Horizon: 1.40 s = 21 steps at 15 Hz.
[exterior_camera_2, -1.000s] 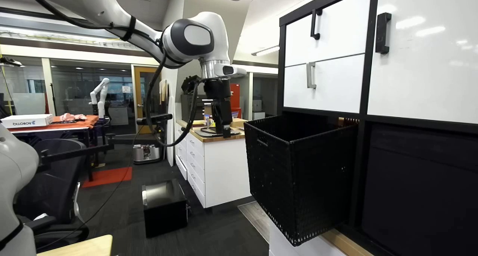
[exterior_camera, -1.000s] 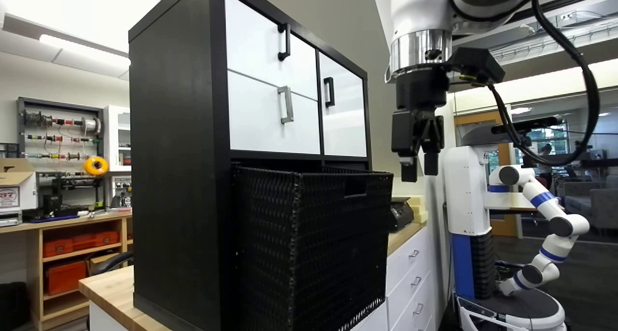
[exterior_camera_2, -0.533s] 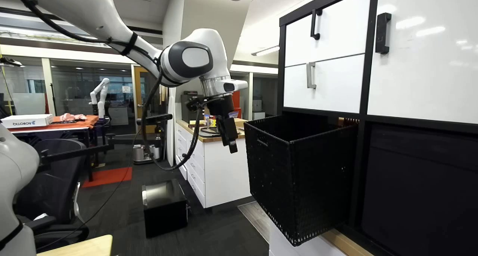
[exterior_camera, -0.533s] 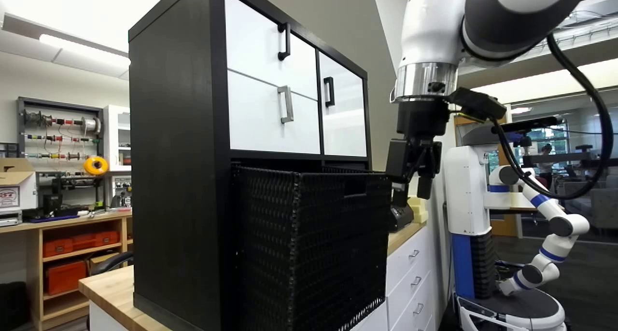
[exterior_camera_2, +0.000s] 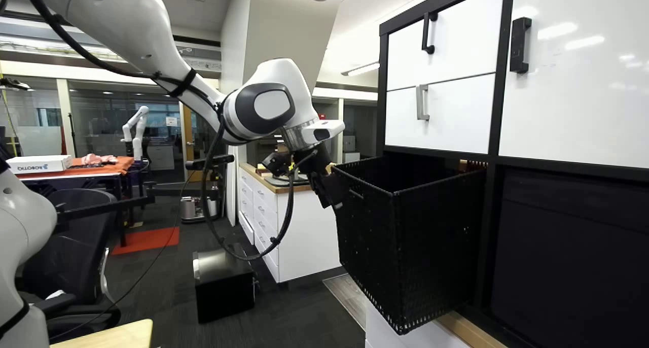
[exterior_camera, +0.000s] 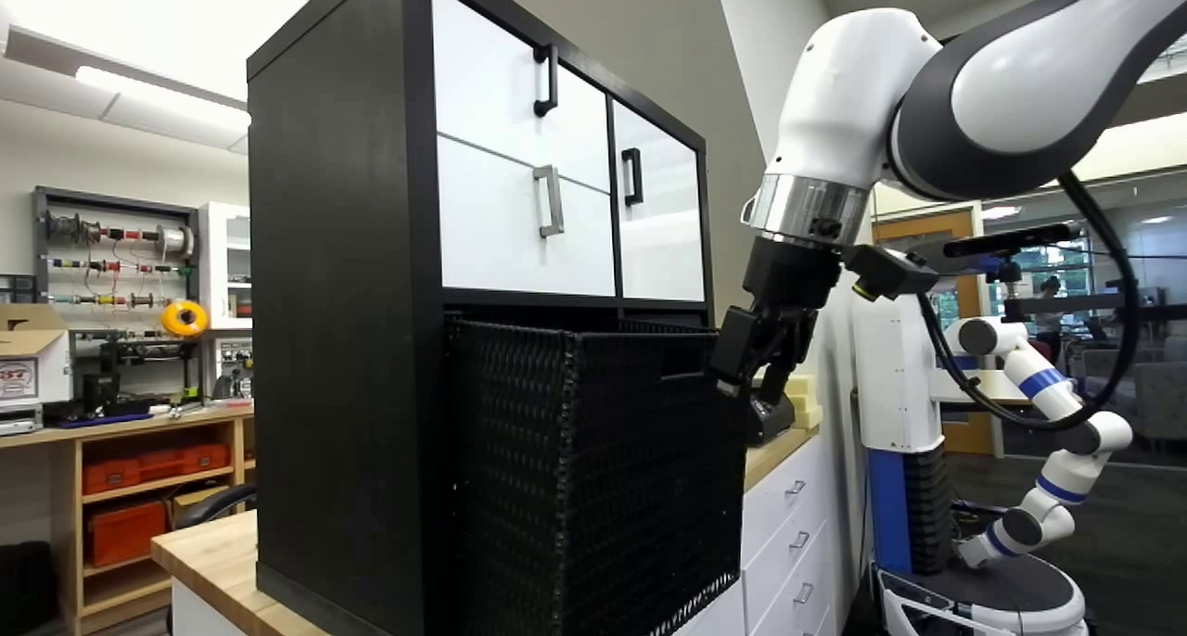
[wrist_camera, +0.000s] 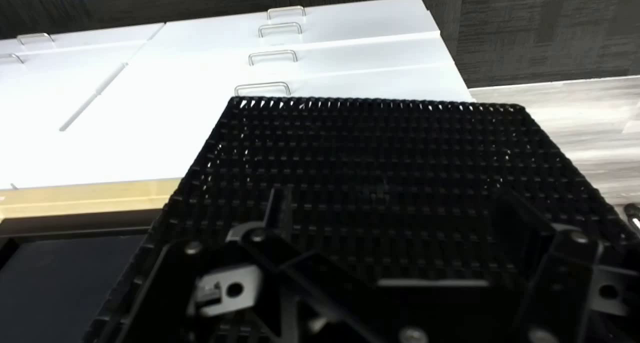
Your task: Push the storage basket into the shelf
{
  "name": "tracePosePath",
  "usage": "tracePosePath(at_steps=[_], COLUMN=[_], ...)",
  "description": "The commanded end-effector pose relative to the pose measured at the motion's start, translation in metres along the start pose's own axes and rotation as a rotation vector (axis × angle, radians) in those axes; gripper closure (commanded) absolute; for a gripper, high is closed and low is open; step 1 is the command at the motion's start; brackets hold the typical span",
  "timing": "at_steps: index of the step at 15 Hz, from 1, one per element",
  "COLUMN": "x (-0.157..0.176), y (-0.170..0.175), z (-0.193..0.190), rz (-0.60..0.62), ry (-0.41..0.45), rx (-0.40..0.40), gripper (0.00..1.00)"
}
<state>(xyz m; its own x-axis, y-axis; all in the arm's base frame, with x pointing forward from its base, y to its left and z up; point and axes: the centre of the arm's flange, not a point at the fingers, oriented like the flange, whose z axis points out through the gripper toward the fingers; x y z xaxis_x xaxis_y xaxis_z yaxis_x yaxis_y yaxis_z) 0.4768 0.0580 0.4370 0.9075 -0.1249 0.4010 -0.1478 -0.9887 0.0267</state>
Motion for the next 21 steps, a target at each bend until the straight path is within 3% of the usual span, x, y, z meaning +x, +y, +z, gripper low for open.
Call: tracePosePath(at_steps=[1,7,14,21], x=[0.017,0.055,0.114,0.153], y=[0.004,0.013,0.01,0.005], z=[0.029,0.07,0.083,0.106], rz=[0.001,-0.005,-0.037,-0.065], ry=[0.079,0.126,0.176,0.209], rx=[-0.003,0.003,-0.006,-0.007], gripper=[0.0,0.0,0.0,0.0])
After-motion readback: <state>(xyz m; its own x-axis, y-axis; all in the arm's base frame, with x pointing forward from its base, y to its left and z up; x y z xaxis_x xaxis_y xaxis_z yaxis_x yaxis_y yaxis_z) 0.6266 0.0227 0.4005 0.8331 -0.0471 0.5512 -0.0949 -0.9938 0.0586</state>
